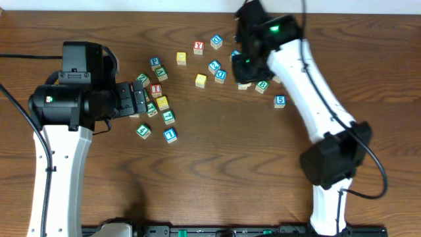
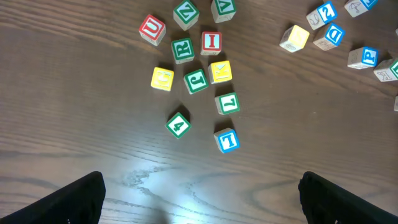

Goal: Spell out AI2
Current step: 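Lift the A block and carry it toward the table center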

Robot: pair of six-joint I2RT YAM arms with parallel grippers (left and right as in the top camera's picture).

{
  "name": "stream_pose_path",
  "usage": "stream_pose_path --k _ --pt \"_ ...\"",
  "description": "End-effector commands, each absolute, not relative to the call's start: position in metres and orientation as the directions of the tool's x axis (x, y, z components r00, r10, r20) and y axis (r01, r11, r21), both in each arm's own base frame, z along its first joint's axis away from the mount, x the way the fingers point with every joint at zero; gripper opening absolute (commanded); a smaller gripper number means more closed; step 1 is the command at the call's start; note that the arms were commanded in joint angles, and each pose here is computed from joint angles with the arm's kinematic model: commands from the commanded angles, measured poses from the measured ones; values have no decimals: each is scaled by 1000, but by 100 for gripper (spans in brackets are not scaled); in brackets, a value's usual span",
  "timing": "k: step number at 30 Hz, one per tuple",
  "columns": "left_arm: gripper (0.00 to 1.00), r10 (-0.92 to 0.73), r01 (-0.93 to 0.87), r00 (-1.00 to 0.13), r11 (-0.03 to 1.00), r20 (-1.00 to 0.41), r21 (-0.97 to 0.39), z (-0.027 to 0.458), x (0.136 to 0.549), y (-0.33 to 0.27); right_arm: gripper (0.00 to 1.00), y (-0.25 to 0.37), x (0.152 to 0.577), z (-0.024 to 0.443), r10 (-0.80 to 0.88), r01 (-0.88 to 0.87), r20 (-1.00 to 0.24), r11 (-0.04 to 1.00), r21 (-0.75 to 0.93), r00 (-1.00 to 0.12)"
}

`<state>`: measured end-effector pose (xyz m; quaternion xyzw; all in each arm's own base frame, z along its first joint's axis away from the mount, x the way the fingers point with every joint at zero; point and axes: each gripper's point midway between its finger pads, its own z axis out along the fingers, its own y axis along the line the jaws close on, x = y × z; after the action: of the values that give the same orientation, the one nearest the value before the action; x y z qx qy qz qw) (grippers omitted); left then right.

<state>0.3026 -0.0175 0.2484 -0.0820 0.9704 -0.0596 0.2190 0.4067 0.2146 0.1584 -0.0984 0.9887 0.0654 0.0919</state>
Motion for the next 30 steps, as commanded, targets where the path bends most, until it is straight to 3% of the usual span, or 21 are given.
stream_pose_path --k 1,12,19,30 --pt "98 -198 -147 -880 978 -432 -150 255 304 -15 18 239 398 132 -194 -210 -144 971 110 -970" --pt "98 -198 -147 -880 978 -432 -150 255 304 -15 13 296 364 61 -247 -248 -12 966 74 -969" --pt "98 -198 -147 -880 978 -432 -150 255 304 -15 16 311 345 31 -298 -297 45 954 36 -953" --pt "98 -198 -146 -879 978 -433 -150 255 304 -15 19 307 348 17 -283 -284 47 959 -15 -958"
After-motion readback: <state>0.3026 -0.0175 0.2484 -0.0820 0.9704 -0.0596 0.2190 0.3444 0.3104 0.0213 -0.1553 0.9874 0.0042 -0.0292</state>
